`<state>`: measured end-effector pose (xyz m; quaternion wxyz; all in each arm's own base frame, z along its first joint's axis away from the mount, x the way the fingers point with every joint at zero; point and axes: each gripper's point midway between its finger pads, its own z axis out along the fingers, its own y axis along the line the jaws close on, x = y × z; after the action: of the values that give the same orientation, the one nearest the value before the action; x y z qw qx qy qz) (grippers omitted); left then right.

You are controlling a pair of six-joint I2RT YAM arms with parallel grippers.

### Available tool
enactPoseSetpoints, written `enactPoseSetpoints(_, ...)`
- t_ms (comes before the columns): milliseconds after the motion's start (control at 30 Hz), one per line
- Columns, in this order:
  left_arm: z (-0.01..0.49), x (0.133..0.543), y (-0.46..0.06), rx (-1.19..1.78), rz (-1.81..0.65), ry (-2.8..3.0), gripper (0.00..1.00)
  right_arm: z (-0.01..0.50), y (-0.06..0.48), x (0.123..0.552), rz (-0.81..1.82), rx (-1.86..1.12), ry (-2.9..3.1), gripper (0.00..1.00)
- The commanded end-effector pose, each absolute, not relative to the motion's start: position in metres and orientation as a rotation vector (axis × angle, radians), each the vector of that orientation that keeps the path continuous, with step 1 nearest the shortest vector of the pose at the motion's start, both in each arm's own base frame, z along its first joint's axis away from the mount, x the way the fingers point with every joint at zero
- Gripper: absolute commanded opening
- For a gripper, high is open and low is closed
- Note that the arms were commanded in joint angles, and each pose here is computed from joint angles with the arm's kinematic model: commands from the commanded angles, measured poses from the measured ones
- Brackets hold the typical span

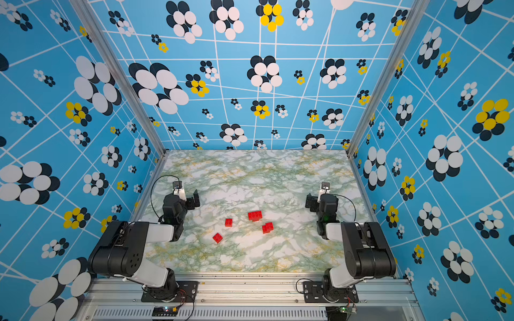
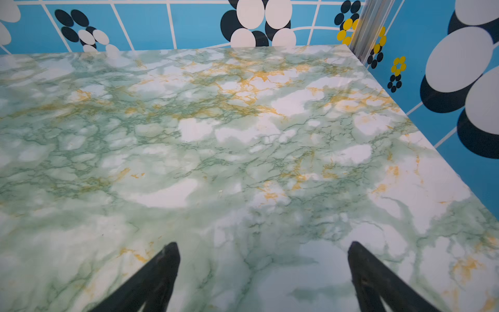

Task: Assemble the letter v with lego
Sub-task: Pick up the lego brick from the center of the board.

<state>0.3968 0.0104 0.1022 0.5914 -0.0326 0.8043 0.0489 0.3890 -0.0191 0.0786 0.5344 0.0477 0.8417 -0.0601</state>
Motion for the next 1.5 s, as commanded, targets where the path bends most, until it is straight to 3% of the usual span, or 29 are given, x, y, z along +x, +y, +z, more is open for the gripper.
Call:
enactPoseSetpoints(0,0.099,0.395,0.010,-0.085,0.115,1.868,1.00,0.092,-0.019,0.395,-0.137,0.112,1.964,0.99)
enactPoseSetpoints(1333,0.098,0.396,0.009,-0.081,0.096,1.876,1.00,0.092,-0.019,0.395,-0.134,0.113,1.965,0.99)
enactPoseSetpoints(1467,0.135,0.397,0.005,-0.056,0.120,1.904,1.00,0.102,-0.025,0.396,-0.136,0.142,1.951,0.99)
